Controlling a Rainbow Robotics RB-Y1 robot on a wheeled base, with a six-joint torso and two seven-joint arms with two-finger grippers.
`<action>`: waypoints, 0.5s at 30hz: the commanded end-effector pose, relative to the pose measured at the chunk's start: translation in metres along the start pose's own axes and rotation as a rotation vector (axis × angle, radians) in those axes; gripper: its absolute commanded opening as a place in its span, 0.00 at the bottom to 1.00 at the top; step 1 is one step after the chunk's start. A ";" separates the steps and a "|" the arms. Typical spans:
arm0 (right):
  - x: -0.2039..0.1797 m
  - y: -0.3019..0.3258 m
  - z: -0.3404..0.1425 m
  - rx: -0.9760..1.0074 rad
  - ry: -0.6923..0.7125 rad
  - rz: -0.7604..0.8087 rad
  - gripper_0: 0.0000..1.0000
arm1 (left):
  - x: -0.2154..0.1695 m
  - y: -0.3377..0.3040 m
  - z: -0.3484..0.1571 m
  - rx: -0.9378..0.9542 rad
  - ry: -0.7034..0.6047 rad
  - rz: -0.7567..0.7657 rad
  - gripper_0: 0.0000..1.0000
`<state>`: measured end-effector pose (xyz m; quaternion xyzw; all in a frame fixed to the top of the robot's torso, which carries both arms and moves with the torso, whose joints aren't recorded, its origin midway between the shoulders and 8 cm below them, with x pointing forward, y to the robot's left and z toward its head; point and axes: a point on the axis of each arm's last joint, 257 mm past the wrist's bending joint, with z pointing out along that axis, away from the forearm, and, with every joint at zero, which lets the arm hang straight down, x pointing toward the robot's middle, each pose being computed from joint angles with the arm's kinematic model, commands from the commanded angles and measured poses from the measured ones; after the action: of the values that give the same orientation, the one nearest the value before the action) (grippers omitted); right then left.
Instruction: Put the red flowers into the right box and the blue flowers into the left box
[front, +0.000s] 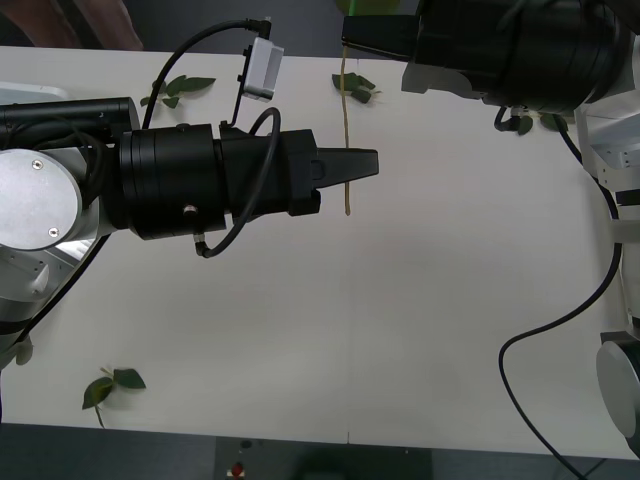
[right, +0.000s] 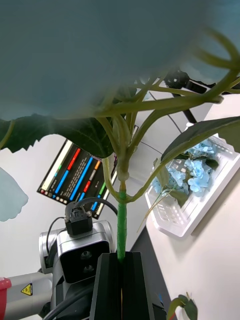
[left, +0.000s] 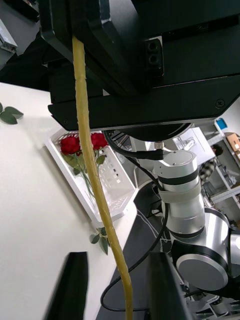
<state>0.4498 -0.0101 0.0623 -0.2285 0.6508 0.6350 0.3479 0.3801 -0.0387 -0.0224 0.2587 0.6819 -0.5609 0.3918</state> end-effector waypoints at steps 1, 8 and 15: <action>-0.014 0.029 0.004 -0.042 -0.009 -0.064 0.00 | -0.014 -0.010 0.000 0.009 -0.013 0.023 0.00; -0.014 0.029 0.004 -0.042 -0.009 -0.064 0.16 | -0.015 -0.011 0.001 0.012 -0.015 0.020 0.00; -0.014 0.029 0.004 -0.042 -0.009 -0.064 1.00 | -0.017 -0.011 0.001 0.011 -0.025 0.020 0.00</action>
<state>0.4498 -0.0101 0.0623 -0.2285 0.6508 0.6350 0.3479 0.3802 -0.0387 -0.0224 0.2586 0.6818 -0.5609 0.3919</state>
